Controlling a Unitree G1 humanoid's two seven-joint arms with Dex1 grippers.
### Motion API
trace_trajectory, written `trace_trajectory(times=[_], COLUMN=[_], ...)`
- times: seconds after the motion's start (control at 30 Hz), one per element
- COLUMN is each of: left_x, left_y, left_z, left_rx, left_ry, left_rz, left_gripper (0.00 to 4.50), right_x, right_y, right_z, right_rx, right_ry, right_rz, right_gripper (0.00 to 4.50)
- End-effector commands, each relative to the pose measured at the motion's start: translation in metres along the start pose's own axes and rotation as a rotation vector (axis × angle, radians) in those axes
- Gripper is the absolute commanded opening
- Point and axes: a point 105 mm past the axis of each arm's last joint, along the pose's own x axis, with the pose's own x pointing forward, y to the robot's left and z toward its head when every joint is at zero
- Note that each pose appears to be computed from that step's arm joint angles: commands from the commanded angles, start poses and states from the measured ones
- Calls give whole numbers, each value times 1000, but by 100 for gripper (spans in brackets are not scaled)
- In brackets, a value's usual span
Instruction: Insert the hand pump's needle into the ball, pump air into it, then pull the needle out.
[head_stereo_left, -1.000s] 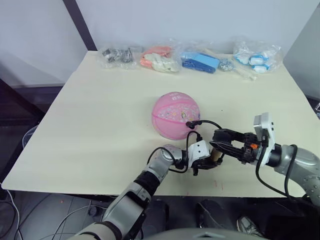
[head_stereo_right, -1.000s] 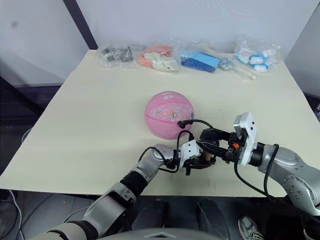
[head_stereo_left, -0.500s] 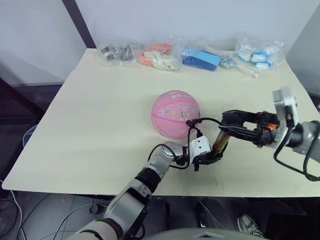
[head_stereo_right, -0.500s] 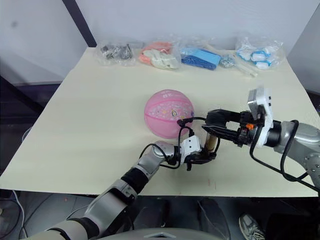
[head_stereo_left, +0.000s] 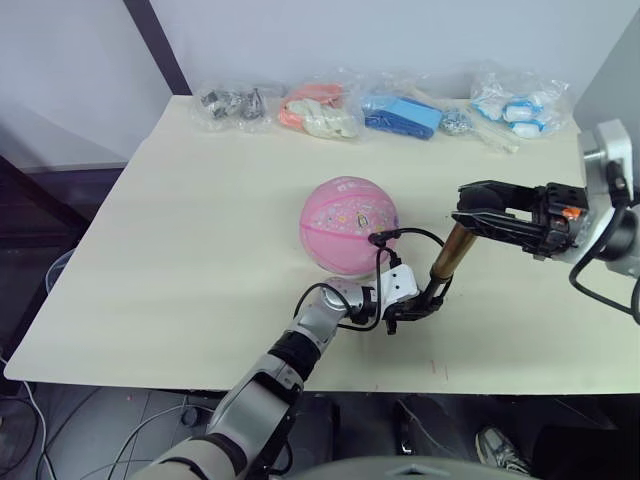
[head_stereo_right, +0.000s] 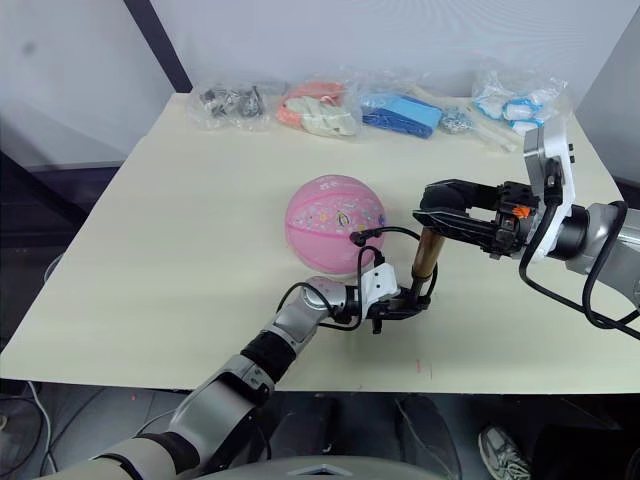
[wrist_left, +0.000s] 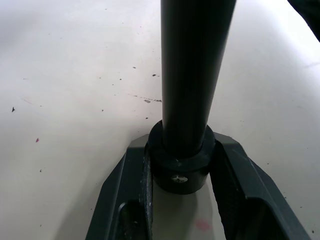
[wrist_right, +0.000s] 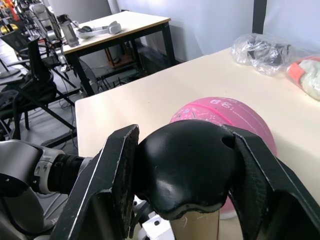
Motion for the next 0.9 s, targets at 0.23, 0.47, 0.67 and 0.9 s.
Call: trace_trajectory(times=[0.23, 0.47, 0.67, 0.9], left_x=[-2, -2, -2, -2], left_y=[-30, -31, -31, -31], left_z=[-53, -54, -54, -55], left_rx=[-108, -110, -111, -116], left_ry=[162, 162, 163, 163], left_rz=[-92, -92, -89, -86], left_gripper=[110, 110, 110, 110], right_x=[-35, -25, -17, -7], right_y=[-2, -3, 3, 6], right_z=[97, 59, 23, -11], right_rx=[-362, -255, -164, -105], right_ry=[-241, -117, -40, 7], right_rz=[-182, -143, -103, -87], right_gripper=[230, 230, 230, 230])
